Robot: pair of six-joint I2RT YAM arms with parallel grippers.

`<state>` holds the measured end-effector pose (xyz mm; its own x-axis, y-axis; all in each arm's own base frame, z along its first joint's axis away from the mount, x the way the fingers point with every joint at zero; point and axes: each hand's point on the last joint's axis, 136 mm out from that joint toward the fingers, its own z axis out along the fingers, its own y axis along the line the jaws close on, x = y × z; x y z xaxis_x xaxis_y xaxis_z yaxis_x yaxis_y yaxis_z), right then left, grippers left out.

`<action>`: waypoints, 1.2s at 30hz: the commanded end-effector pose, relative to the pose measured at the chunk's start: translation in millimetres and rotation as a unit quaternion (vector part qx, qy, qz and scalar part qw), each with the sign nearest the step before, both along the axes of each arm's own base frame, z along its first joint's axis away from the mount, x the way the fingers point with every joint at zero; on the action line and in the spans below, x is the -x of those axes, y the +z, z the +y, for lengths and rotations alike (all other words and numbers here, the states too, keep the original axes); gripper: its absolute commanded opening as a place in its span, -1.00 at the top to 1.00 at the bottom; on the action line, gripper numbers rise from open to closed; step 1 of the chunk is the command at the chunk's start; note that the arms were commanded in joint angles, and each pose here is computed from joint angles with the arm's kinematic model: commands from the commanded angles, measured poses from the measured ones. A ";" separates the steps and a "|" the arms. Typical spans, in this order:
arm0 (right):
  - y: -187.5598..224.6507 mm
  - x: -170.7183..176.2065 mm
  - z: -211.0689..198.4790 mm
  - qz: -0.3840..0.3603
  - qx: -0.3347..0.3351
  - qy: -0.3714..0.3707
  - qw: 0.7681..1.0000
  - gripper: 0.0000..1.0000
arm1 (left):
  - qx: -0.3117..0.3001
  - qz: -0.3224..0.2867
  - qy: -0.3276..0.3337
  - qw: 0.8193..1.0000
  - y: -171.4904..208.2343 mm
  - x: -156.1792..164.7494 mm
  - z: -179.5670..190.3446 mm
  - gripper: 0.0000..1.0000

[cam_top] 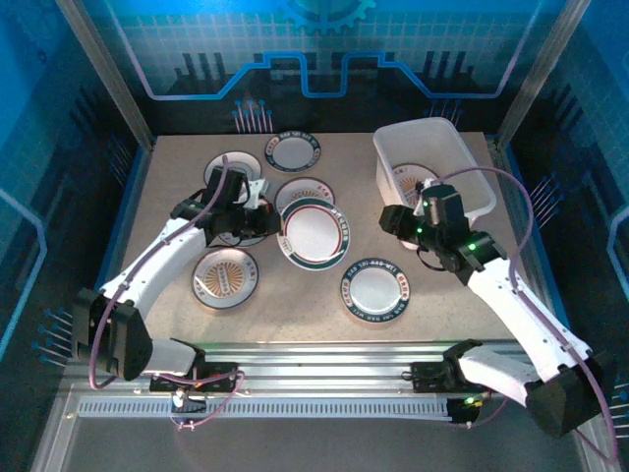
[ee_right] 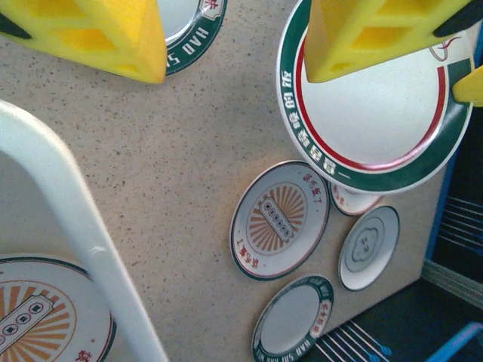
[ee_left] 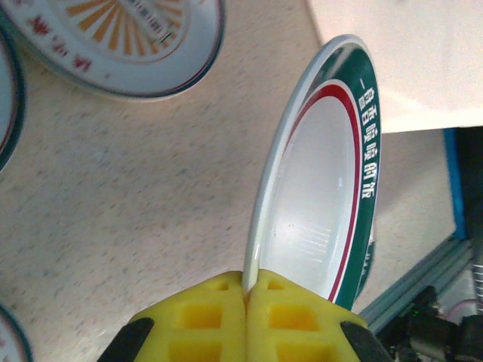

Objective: Place the plates into the plastic bin on the countertop

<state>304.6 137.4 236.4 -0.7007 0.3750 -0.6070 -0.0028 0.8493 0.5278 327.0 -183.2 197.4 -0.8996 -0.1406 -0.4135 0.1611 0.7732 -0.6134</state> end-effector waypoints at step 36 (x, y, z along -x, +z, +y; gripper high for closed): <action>12.6 -12.7 37.7 0.002 -0.194 0.062 0.979 0.36 | 0.145 -0.093 -0.056 0.983 108.4 -27.8 -77.7 1.00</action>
<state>317.0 172.1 249.7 -0.7651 0.4679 -0.4424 -0.0877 0.6050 0.7914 354.0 -252.1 285.0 -0.8511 -0.1800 -0.4932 0.3140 0.5784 -0.7529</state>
